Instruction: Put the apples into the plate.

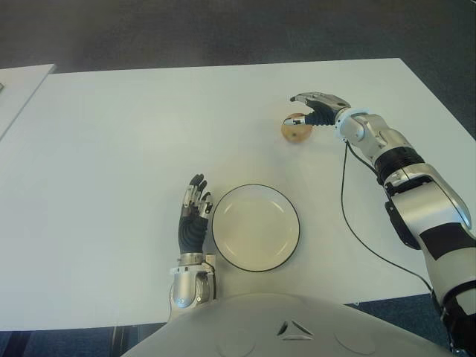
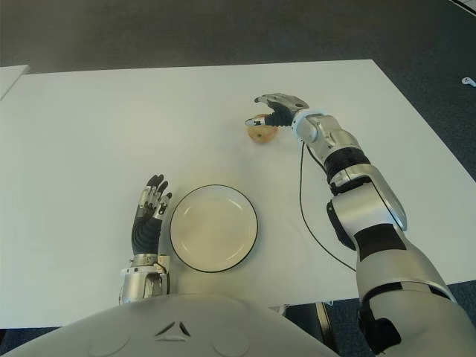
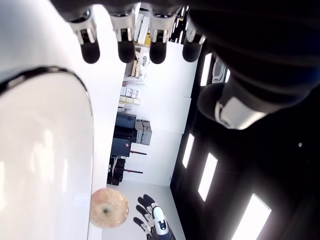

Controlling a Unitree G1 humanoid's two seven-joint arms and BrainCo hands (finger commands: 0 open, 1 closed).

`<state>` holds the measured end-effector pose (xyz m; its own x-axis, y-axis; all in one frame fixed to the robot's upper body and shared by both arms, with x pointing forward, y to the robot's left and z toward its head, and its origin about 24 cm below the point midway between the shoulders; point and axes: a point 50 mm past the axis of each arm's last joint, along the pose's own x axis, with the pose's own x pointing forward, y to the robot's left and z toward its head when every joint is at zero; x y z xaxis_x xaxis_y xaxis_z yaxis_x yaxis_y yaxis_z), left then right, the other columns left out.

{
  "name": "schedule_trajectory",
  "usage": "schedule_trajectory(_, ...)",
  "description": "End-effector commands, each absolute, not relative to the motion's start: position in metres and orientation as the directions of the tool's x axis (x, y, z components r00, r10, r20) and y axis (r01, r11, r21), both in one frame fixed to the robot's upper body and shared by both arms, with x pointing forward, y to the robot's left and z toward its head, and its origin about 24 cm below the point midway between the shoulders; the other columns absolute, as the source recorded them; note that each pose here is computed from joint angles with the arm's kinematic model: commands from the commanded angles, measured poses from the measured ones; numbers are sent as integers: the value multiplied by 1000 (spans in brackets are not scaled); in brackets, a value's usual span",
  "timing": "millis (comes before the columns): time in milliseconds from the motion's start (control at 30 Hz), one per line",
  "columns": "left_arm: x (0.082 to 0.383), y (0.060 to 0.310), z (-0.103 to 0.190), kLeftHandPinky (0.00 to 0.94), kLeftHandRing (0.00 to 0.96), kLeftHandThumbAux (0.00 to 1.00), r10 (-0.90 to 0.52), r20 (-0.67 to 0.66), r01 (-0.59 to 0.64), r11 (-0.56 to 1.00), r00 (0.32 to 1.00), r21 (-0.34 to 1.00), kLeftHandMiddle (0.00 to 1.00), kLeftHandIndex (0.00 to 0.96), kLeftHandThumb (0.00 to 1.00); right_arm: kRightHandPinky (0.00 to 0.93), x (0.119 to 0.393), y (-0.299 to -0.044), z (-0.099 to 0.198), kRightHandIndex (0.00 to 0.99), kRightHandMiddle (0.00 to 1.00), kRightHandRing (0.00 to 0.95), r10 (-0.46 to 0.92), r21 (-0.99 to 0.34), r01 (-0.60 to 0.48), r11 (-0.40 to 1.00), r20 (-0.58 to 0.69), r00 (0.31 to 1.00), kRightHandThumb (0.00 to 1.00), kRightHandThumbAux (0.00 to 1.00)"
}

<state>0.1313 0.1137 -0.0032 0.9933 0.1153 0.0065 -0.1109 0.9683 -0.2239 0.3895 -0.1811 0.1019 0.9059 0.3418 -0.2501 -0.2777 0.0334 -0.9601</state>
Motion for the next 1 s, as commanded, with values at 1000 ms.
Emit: schedule_trajectory(1000, 122, 116, -12, 48, 57, 515, 144, 1, -140, 968, 990, -209, 76, 67, 158, 0, 390, -163, 80, 0, 0, 0, 309, -946, -316, 71, -281, 909, 130, 243)
